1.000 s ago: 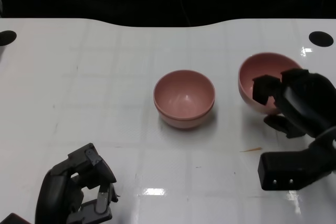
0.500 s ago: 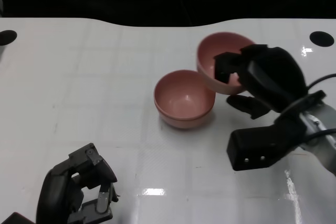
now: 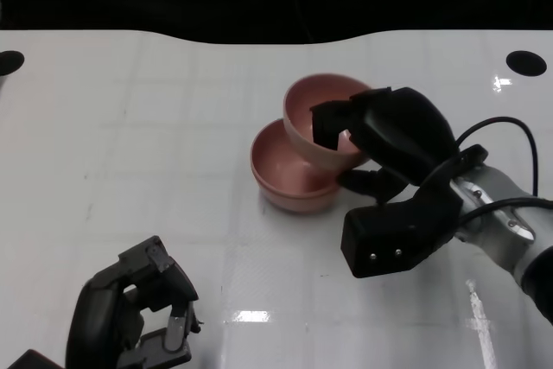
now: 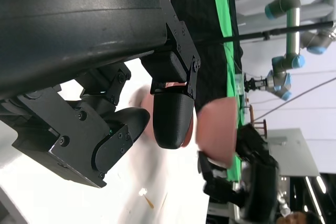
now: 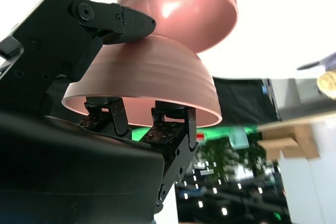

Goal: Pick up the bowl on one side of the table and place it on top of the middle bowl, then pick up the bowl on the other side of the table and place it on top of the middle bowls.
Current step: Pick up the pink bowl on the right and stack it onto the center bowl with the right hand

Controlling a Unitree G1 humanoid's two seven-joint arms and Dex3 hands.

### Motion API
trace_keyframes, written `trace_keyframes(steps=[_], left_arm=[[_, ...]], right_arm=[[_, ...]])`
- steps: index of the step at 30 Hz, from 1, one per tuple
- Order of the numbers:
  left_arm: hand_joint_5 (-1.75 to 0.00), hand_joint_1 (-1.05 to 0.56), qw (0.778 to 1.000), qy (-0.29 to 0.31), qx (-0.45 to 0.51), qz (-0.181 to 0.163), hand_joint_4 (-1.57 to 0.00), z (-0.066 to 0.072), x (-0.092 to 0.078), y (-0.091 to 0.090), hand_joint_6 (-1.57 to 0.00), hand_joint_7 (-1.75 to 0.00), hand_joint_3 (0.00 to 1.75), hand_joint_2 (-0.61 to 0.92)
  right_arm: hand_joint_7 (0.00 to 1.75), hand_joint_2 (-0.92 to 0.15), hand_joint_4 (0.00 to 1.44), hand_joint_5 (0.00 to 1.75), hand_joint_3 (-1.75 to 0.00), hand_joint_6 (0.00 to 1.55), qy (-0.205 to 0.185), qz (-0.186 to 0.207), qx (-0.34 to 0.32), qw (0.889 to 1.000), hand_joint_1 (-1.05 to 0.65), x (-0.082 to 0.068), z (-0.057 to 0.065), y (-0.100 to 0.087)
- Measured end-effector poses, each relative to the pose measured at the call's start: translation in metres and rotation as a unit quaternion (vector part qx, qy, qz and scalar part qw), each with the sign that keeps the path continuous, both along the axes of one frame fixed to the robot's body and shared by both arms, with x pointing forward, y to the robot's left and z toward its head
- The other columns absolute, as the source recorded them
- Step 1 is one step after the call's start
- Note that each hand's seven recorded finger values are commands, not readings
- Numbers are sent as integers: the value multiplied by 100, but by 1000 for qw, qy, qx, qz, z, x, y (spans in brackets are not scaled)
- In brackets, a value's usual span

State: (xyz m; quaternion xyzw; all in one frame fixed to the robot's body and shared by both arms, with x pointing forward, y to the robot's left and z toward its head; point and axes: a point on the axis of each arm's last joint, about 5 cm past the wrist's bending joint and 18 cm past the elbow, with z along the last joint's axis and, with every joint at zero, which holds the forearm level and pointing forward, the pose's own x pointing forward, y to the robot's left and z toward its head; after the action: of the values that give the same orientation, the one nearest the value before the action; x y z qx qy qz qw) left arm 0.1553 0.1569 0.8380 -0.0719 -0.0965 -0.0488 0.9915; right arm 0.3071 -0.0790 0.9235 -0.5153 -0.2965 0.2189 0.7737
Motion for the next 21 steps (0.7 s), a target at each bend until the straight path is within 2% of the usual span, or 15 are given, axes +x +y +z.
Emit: trace_keyframes(steps=[1, 3, 18, 19, 20, 21], left_arm=[[-174, -6, 1000, 0, 0, 0, -84, 0, 0, 0, -79, -158, 129, 47], [-174, -5, 1000, 1, -1, -1, -84, 0, 0, 0, -79, -158, 129, 47], [-175, -6, 1000, 2, 2, -2, -84, 0, 0, -1, -78, -159, 130, 46], [-175, -6, 1000, 2, 2, -2, -84, 0, 0, -1, -78, -159, 131, 46], [-175, -6, 1000, 2, 2, -2, -84, 0, 0, -1, -78, -159, 131, 45], [-175, -6, 1000, 2, 2, -2, -84, 0, 0, -1, -78, -159, 131, 45]], right_arm=[[148, -41, 96, 175, -109, 82, 5, 4, -4, 1000, -18, 0, -2, 2], [143, -40, 94, 175, -108, 84, 11, 9, -9, 1000, -17, 1, -3, 8], [124, -45, 90, 175, -102, 89, 38, 20, -27, 999, -13, 2, -12, 12], [78, -64, 80, 116, -66, 77, 40, 20, -29, 999, -25, 2, -11, 12], [49, -77, 82, 82, -40, 79, 43, 21, -34, 998, -29, 3, -11, 13], [32, -85, 84, 63, -26, 81, 46, 21, -40, 998, -32, 3, -10, 13]])
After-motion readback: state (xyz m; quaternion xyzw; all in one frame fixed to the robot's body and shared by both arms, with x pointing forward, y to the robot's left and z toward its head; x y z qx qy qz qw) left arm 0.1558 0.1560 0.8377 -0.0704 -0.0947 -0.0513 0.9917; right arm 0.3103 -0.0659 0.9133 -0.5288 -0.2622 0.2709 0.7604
